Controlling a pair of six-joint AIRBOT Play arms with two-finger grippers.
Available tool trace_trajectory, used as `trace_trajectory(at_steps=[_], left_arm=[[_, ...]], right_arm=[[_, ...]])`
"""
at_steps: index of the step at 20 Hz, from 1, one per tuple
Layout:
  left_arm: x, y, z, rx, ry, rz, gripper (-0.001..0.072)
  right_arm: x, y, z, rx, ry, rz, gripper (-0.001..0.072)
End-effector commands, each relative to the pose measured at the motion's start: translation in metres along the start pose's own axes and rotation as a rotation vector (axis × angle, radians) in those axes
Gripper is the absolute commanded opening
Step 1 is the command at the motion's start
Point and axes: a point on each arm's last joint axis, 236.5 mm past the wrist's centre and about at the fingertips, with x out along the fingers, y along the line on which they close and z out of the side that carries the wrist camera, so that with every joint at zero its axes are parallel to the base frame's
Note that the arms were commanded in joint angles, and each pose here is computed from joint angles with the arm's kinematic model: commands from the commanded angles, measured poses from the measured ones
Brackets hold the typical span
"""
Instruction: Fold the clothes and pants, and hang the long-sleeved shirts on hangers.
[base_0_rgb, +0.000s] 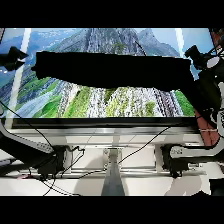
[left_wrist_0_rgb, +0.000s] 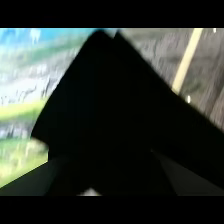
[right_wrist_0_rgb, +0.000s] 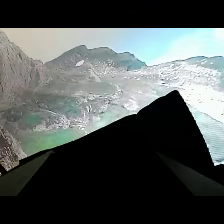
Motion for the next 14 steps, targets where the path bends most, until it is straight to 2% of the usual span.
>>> trace_trajectory(at_steps=[1,4,6,7,8,9,10,12,14], left_arm=[[-0.015,0.013,-0.053,-0.116,0.166,0.003,0.0480],[0.003,0.009,-0.073,-0.161,0.121,0.009,0.0487],[0.022,0.002,-0.071,-0.248,0.047,-0.023,0.0490],[0.032,0.000,-0.072,-0.275,0.035,-0.030,0.0512],[0.042,-0.001,-0.075,-0.274,0.030,-0.024,0.0575],[0.053,0.000,-0.075,-0.272,0.022,-0.015,0.0670],[0.064,0.002,-0.071,-0.268,-0.005,-0.001,0.0719],[0.082,0.009,-0.059,-0.263,-0.079,0.030,0.0719],[0.091,0.017,-0.042,-0.247,-0.175,0.064,0.0716]], right_arm=[[-0.005,0.003,-0.009,-0.055,0.042,0.002,0.0685],[-0.005,0.002,-0.010,-0.055,0.047,0.002,0.0684],[-0.005,0.003,-0.008,-0.054,0.041,0.003,0.0684],[-0.005,0.003,-0.008,-0.054,0.039,0.003,0.0684],[-0.005,0.003,-0.008,-0.054,0.038,0.003,0.0684],[-0.005,0.003,-0.008,-0.054,0.038,0.003,0.0684],[-0.005,0.003,-0.008,-0.054,0.039,0.003,0.0685],[-0.005,0.003,-0.008,-0.062,0.040,0.004,0.0683],[-0.005,0.012,-0.010,-0.173,0.047,0.019,0.0682]])
